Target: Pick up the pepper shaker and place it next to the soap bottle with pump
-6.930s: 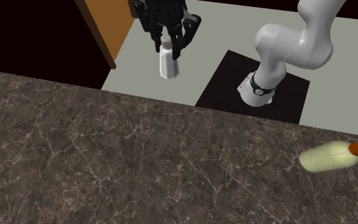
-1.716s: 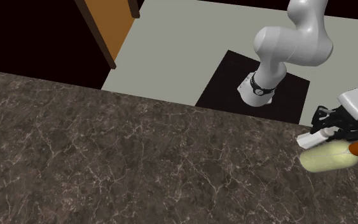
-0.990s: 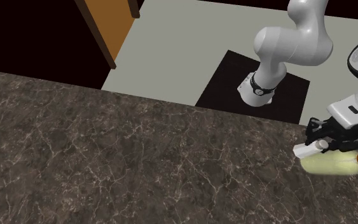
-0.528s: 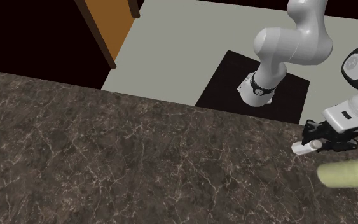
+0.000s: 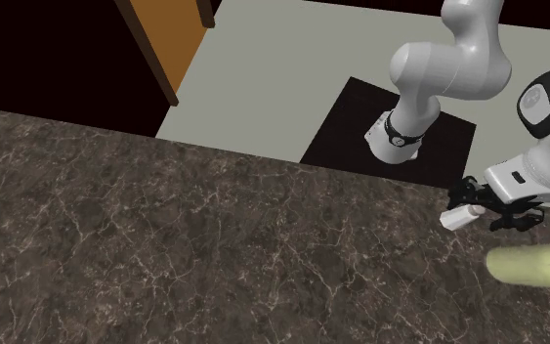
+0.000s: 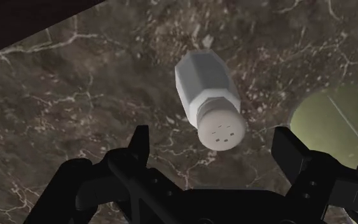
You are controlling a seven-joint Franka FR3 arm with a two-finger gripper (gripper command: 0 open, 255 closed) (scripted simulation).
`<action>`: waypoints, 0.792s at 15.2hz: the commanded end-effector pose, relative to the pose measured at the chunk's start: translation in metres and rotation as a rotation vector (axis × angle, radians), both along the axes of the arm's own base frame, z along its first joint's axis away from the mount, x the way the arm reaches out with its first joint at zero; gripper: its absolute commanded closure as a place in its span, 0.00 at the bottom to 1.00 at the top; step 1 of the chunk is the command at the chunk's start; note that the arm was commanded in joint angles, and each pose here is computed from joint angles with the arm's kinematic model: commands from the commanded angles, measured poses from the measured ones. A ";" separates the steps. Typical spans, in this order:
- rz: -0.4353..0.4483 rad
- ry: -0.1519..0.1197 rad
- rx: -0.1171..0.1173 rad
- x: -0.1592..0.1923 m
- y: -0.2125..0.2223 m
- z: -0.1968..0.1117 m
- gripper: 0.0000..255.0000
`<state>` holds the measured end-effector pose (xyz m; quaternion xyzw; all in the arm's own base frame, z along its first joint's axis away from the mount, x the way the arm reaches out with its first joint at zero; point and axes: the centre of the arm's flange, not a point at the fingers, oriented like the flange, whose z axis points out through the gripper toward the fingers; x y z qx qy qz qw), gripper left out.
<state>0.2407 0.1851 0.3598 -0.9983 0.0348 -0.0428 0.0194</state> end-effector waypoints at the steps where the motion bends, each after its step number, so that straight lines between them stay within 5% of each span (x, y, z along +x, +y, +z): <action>1: 0.000 0.000 0.000 0.000 0.000 0.000 0.00; 5: 0.000 0.000 0.000 -0.004 -0.002 0.049 0.00; 12: 0.000 0.000 0.000 -0.004 -0.002 0.049 0.00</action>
